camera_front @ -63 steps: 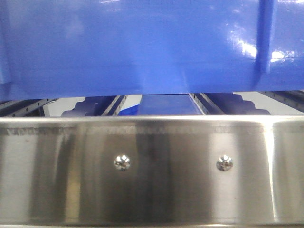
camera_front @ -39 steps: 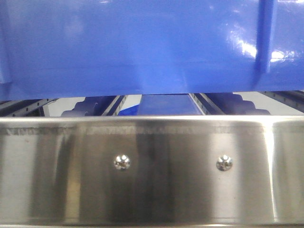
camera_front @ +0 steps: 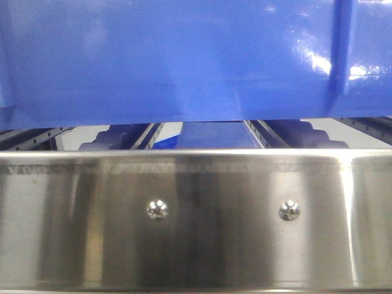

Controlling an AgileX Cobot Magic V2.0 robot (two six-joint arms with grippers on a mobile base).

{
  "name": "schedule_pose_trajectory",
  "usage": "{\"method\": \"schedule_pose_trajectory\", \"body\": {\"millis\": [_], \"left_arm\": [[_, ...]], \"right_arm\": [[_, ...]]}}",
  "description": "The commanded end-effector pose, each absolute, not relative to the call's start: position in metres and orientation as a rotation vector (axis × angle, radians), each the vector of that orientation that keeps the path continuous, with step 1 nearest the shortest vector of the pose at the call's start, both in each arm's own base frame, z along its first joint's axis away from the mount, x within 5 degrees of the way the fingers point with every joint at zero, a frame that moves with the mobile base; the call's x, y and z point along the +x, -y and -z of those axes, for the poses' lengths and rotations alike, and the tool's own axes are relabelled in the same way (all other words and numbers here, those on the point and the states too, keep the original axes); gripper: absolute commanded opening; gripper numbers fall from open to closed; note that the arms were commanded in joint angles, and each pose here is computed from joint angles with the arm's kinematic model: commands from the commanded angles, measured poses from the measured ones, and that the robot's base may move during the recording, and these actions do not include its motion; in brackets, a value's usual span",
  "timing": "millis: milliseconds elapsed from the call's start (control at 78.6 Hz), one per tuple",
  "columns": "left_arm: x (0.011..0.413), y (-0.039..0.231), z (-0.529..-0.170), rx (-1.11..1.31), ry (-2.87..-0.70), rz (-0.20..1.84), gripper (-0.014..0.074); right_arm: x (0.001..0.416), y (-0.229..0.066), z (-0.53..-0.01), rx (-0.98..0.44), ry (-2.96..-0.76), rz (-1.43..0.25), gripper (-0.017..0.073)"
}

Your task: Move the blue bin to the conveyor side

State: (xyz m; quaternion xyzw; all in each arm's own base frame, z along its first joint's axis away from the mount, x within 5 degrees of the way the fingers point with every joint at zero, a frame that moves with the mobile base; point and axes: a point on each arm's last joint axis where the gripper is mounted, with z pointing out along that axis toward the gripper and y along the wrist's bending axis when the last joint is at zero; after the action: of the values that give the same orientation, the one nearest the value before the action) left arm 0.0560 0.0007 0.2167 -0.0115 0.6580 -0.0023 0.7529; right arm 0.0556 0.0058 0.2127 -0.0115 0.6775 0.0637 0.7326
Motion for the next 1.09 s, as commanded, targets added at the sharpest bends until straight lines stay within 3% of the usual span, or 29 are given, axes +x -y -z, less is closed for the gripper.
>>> {"method": "schedule_pose_trajectory", "body": {"millis": [0, 318, 445, 534, 687, 763, 891, 1081], "left_arm": [[0.055, 0.0, -0.223, -0.021, -1.377, 0.013, -0.0006], [0.054, 0.0, -0.228, -0.029, -1.333, 0.027, -0.0006], [0.046, -0.001, -0.259, -0.037, -1.375, 0.012, 0.0006], [0.037, -0.002, -0.286, -0.043, -1.397, 0.001, 0.0092], [0.028, -0.003, -0.338, -0.058, -1.44, -0.006, 0.0348], [0.029, -0.003, -0.361, -0.062, -1.456, -0.008, 0.0432], [0.038, -0.003, -0.396, -0.05, -1.464, 0.007, 0.05], [0.062, 0.001, -0.428, 0.022, -1.497, 0.043, 0.0496]], "right_arm": [[0.056, -0.005, -0.216, -0.022, -1.455, -0.132, -0.0069], [0.053, -0.005, -0.229, -0.012, -1.384, -0.137, -0.0069], [0.044, -0.005, -0.265, -0.022, -1.355, -0.147, -0.0057], [0.032, -0.004, -0.294, -0.025, -1.295, -0.152, 0.0049], [0.022, -0.003, -0.334, -0.026, -1.225, -0.155, 0.0412], [0.023, -0.003, -0.351, -0.029, -1.217, -0.159, 0.056], [0.035, -0.005, -0.369, -0.028, -1.233, -0.158, 0.0559], [0.062, -0.007, -0.376, -0.021, -1.274, -0.154, 0.0559]]}}
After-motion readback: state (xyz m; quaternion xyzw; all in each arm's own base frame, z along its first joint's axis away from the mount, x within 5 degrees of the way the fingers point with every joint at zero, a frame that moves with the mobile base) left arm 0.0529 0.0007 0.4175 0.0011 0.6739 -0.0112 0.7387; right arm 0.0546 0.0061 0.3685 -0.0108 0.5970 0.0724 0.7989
